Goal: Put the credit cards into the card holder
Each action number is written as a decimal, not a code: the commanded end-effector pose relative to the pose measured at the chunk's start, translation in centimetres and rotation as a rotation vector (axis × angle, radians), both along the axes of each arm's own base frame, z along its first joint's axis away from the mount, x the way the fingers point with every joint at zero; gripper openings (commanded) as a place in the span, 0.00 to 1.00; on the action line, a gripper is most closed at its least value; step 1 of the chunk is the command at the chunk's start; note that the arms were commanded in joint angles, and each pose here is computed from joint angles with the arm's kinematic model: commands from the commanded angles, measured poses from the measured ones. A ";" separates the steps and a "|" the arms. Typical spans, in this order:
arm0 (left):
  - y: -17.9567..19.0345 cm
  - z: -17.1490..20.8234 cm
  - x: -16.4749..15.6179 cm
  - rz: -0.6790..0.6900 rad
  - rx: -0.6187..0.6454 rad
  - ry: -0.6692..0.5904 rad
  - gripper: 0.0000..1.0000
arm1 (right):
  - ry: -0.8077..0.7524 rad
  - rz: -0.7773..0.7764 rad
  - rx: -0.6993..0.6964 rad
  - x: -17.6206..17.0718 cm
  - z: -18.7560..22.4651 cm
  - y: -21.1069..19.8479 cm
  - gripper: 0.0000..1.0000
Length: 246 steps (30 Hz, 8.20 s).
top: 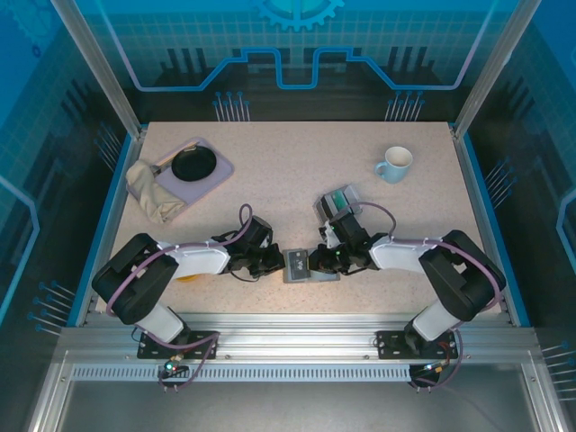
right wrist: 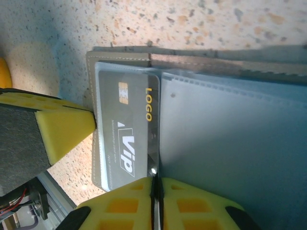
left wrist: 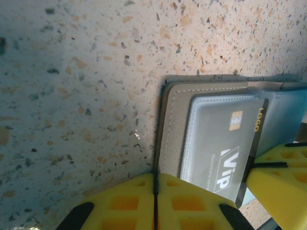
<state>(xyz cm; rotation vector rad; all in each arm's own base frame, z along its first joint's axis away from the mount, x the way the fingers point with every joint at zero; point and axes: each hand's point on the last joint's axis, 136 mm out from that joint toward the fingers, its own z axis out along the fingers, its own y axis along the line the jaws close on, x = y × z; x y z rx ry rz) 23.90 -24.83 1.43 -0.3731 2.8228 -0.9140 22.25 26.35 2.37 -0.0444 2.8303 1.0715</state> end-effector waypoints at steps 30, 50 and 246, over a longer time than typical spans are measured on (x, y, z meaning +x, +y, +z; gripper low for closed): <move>1.0 -0.8 -0.4 -0.017 0.075 0.002 0.04 | -0.056 0.031 -0.524 -0.1 -0.2 -7.8 0.18; -1.8 8.4 6.6 0.003 0.001 -0.167 0.31 | -0.313 -0.179 -0.445 14.9 13.0 -14.9 0.74; -6.9 10.0 3.9 -0.096 -0.351 -0.167 0.00 | -0.007 -0.128 -0.423 2.9 4.0 -12.2 0.59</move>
